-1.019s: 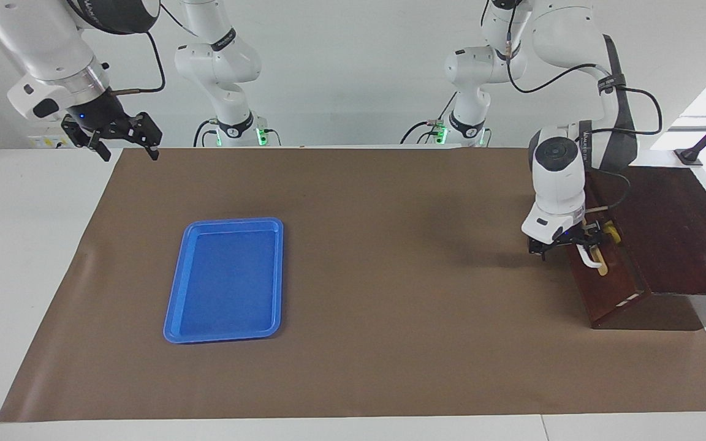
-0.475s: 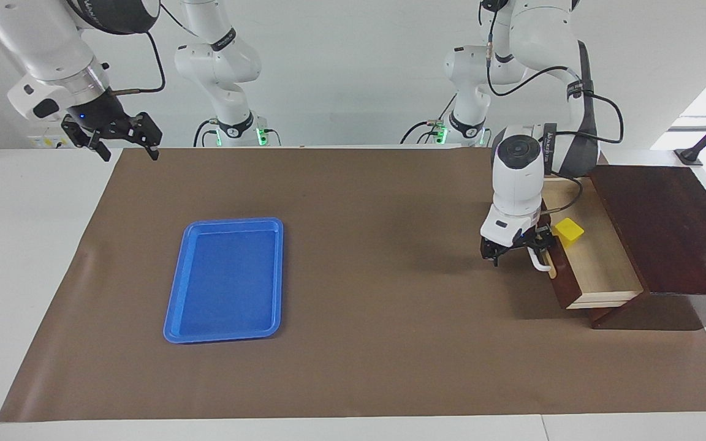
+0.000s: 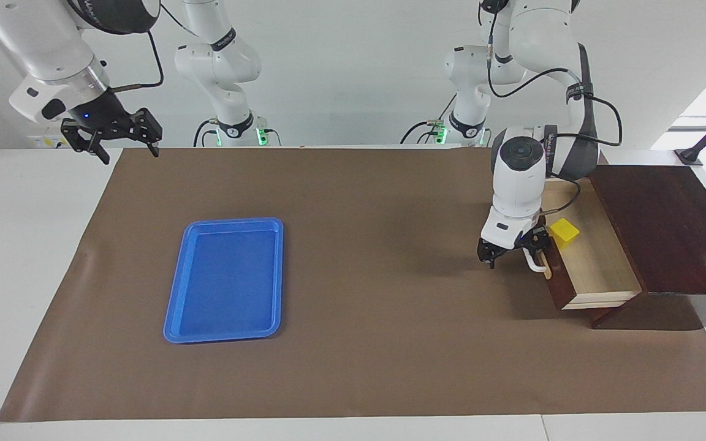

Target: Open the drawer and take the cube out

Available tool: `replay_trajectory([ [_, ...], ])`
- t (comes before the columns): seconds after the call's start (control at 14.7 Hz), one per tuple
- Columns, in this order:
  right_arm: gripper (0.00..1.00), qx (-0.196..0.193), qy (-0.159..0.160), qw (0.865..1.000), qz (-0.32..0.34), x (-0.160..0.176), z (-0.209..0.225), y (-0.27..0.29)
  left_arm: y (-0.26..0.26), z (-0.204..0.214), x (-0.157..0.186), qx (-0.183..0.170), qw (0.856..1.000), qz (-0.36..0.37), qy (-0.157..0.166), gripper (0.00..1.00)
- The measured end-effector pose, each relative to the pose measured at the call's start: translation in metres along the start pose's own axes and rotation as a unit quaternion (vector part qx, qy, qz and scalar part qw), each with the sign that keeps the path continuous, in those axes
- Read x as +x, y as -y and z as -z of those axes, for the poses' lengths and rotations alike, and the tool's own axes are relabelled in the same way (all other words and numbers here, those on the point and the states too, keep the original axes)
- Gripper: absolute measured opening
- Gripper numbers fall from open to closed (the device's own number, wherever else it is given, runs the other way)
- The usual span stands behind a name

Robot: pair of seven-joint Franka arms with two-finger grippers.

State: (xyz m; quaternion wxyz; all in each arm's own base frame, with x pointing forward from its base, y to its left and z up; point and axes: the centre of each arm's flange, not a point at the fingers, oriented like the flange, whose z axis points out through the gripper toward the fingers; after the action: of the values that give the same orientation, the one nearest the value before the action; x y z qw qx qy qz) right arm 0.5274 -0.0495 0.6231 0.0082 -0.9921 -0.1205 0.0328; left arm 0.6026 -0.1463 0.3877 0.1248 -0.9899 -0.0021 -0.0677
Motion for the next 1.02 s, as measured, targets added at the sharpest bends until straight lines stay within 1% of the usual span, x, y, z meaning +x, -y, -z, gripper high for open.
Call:
replay_trajectory([
  [0.14, 1.00, 0.001, 0.002, 0.999, 0.051, 0.000, -0.002, 0.001, 0.003, 0.021, 0.011, -0.004, 1.000, 0.015, 0.002, 1.00],
  [0.27, 1.00, 0.002, 0.004, 0.996, 0.093, 0.000, -0.004, 0.003, 0.014, 0.057, 0.026, -0.017, 0.999, 0.046, 0.005, 1.00],
  [0.41, 1.00, 0.002, 0.006, 0.993, 0.121, 0.001, -0.005, 0.009, 0.039, 0.087, 0.040, -0.032, 0.996, 0.086, 0.020, 1.00],
  [0.54, 1.00, 0.002, 0.007, 0.990, 0.144, 0.003, -0.006, 0.020, 0.084, 0.100, 0.053, -0.034, 0.991, 0.128, 0.032, 1.00],
  [0.68, 1.00, 0.002, 0.008, 0.985, 0.174, 0.004, -0.007, 0.032, 0.136, 0.093, 0.062, -0.045, 0.983, 0.175, 0.044, 1.00],
  [0.81, 1.00, 0.002, 0.010, 0.976, 0.218, 0.007, -0.009, 0.043, 0.178, 0.076, 0.063, -0.059, 0.973, 0.215, 0.061, 1.00],
  [0.95, 1.00, 0.002, 0.006, 0.965, 0.261, 0.011, -0.009, 0.055, 0.203, 0.057, 0.060, -0.062, 0.964, 0.248, 0.078, 1.00],
  [1.02, 1.00, 0.005, 0.003, 0.959, 0.282, 0.013, -0.010, 0.062, 0.206, 0.049, 0.057, -0.062, 0.957, 0.272, 0.083, 1.00],
])
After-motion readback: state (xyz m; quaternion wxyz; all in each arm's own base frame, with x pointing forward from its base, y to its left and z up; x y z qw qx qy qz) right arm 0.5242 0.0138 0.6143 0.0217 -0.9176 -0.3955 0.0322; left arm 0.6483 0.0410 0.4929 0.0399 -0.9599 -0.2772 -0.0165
